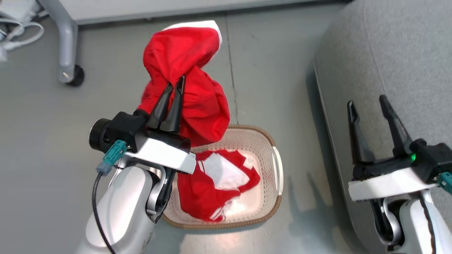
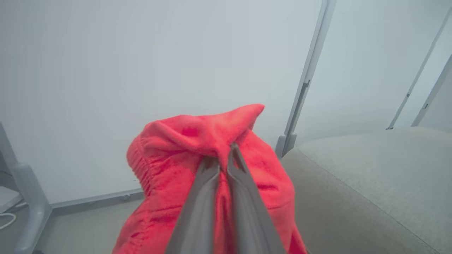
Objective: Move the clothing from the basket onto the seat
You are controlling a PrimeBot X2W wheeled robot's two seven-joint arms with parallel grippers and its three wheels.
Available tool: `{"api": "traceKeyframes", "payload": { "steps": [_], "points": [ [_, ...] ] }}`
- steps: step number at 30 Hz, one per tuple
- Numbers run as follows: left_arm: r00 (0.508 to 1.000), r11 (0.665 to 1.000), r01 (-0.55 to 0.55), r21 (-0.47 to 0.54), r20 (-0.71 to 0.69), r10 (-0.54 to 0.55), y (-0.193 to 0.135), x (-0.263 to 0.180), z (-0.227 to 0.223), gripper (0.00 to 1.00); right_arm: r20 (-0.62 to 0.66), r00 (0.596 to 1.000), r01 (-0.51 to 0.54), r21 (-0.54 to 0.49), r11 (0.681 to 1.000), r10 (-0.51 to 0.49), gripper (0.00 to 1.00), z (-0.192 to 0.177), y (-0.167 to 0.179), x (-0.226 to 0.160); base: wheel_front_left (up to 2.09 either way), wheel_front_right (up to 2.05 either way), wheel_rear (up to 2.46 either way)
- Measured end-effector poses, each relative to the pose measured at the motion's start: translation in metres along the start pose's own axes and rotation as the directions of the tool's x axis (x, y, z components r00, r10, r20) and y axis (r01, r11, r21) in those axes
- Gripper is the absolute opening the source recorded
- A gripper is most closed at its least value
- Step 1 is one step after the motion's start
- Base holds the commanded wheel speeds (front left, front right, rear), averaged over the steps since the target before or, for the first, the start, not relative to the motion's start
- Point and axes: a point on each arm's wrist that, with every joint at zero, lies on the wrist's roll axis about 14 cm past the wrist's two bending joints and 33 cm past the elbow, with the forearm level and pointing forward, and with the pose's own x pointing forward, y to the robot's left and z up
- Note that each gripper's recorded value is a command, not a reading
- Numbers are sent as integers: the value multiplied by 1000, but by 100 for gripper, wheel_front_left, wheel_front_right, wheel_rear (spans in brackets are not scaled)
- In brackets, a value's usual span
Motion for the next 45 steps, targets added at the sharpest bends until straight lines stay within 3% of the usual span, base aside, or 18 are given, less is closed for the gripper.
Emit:
{"api": "traceKeyframes", "payload": {
  "steps": [7,14,27,41,45],
  "points": [
    [983,999,22,31,183,-27,-12,-26,75,0,5,1000,-30,9,1000,30,100,17,18,-22,0,0,0],
    [964,998,38,50,261,-50,-27,-66,107,0,18,999,-38,10,999,38,100,33,28,-49,0,0,0],
    [960,995,63,75,266,-81,-47,-119,117,0,26,999,-43,17,999,43,100,45,39,-83,0,0,0],
    [959,996,54,76,275,-73,-46,-125,121,0,21,998,-58,31,998,58,100,45,46,-85,0,0,0],
    [961,996,54,75,268,-72,-46,-125,119,0,55,993,-107,58,993,104,100,53,62,-82,0,0,0]
  ]
}}
